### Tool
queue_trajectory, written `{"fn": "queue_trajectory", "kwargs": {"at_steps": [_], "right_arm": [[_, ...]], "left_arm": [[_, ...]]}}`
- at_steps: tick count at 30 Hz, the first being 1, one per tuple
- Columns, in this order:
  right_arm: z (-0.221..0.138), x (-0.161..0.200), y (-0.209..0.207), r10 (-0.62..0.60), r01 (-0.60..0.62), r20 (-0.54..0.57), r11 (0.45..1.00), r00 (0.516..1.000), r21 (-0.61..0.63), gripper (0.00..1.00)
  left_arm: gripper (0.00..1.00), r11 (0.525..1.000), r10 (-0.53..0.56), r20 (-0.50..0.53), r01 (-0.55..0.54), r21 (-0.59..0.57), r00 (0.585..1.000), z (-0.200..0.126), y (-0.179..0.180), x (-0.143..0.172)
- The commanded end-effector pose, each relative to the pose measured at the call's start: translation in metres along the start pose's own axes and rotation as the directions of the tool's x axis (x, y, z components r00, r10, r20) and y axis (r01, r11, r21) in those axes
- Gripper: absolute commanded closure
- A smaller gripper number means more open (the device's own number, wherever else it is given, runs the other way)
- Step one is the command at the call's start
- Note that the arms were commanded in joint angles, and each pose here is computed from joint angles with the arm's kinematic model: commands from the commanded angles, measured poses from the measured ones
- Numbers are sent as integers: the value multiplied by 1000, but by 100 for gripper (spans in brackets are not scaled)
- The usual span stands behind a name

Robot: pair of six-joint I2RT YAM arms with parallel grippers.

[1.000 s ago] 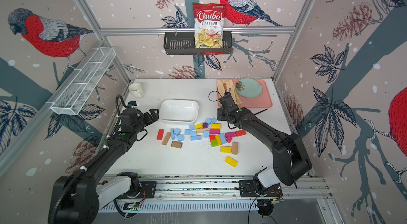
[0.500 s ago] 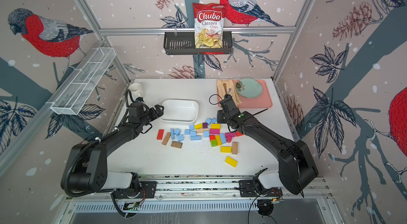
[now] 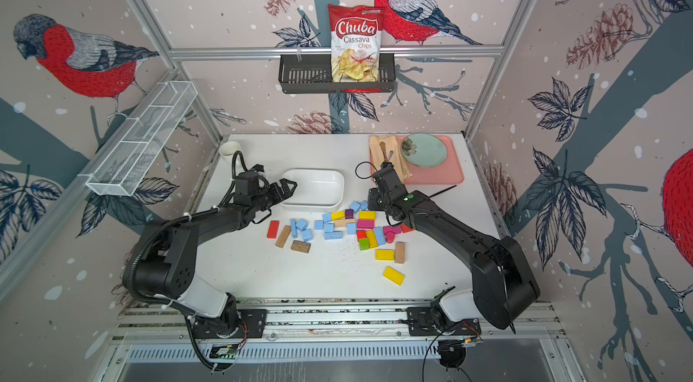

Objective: Pick out the blue building blocks
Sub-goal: Adjust the storage box at the center of the board, then place the building block in the storage box.

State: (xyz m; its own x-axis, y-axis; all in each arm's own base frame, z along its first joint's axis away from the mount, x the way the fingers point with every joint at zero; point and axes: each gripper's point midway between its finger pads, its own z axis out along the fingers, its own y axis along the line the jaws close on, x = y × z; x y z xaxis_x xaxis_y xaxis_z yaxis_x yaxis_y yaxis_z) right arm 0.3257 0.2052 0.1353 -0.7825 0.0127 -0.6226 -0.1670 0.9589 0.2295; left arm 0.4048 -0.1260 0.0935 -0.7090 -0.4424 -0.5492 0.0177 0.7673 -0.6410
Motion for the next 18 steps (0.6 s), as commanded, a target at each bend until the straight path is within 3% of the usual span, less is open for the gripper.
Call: {"fn": "queue_trajectory", "kwargs": {"at_steps": [1, 12, 18], "right_arm": [[2, -6, 7, 37, -36, 14, 999, 999, -30, 100], [8, -17, 25, 104, -102, 14, 990, 994, -93, 100], [8, -29, 39, 90, -87, 41, 994, 995, -73, 100]], "left_arm": [[2, 996, -7, 29, 5, 94, 1000, 3, -24, -6], [2, 969, -41, -7, 41, 243, 999, 11, -72, 19], [2, 979, 2, 55, -13, 203, 998, -1, -74, 5]]}}
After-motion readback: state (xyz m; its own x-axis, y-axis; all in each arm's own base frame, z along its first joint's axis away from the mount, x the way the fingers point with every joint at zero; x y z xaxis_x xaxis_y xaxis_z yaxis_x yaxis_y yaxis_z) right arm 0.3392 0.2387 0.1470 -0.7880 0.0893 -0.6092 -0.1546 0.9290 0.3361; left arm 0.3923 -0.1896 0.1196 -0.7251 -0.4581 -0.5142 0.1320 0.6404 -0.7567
